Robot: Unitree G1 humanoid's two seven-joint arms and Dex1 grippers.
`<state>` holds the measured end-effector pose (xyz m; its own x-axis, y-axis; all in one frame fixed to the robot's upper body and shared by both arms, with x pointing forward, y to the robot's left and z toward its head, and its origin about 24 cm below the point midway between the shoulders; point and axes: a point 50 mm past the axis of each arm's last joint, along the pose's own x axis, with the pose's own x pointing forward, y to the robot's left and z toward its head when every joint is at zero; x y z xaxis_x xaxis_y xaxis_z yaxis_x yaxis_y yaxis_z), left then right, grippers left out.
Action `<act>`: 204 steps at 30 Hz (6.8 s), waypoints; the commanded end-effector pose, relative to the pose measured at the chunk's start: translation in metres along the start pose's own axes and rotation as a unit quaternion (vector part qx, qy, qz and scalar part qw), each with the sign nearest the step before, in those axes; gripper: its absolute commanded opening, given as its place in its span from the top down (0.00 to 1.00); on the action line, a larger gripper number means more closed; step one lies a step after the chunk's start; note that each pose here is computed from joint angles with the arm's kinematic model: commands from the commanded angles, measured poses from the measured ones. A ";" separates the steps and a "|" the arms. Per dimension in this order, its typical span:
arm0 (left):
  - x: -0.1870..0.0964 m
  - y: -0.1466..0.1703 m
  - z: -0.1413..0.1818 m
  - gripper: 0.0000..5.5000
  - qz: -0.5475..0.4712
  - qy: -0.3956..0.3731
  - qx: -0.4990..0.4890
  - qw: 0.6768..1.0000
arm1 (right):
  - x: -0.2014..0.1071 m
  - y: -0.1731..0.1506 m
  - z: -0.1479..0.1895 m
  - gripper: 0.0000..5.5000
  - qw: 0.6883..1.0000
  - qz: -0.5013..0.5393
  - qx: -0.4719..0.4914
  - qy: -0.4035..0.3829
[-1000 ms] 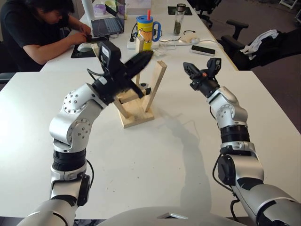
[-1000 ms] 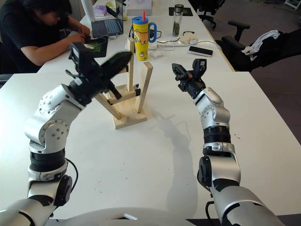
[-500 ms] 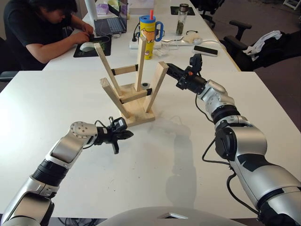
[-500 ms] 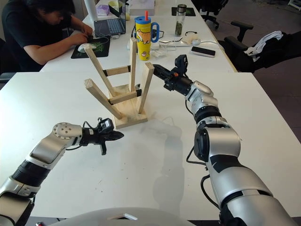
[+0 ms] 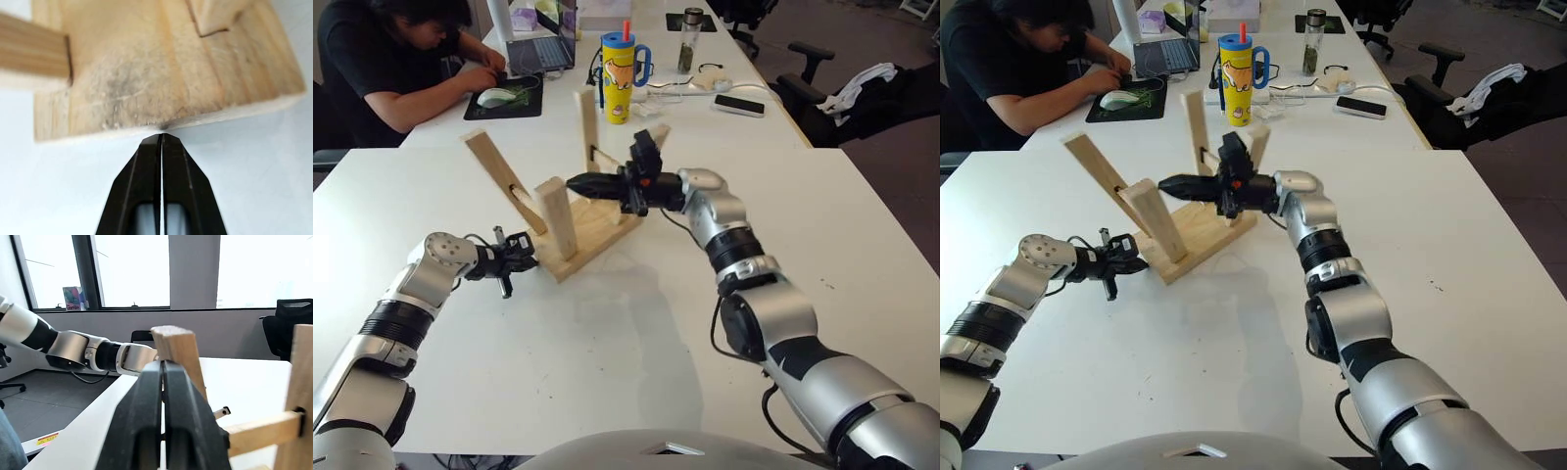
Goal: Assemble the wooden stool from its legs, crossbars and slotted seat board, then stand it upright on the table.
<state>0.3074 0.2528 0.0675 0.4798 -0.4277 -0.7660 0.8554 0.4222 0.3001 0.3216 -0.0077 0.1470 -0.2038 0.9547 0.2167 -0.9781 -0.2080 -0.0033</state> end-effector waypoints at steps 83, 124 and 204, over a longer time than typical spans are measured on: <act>-0.075 -0.108 0.119 1.00 -0.176 -0.301 -0.209 0.914 | -0.075 0.138 0.018 1.00 0.903 -0.403 0.125 0.082; -0.056 -0.032 0.047 0.41 -0.168 -0.193 0.032 0.966 | -0.194 0.097 -0.002 0.36 0.936 -0.212 -0.025 0.279; -0.117 0.004 -0.054 0.31 -0.270 0.021 -0.327 0.906 | -0.259 0.133 0.022 0.20 0.870 -0.235 0.286 0.326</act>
<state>0.2733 0.3634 0.2055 0.3776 -0.7269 -0.5736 0.6453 0.6509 -0.3999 0.2614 -0.2872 0.1130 0.0416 0.9035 -0.4266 -0.6489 0.3491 0.6761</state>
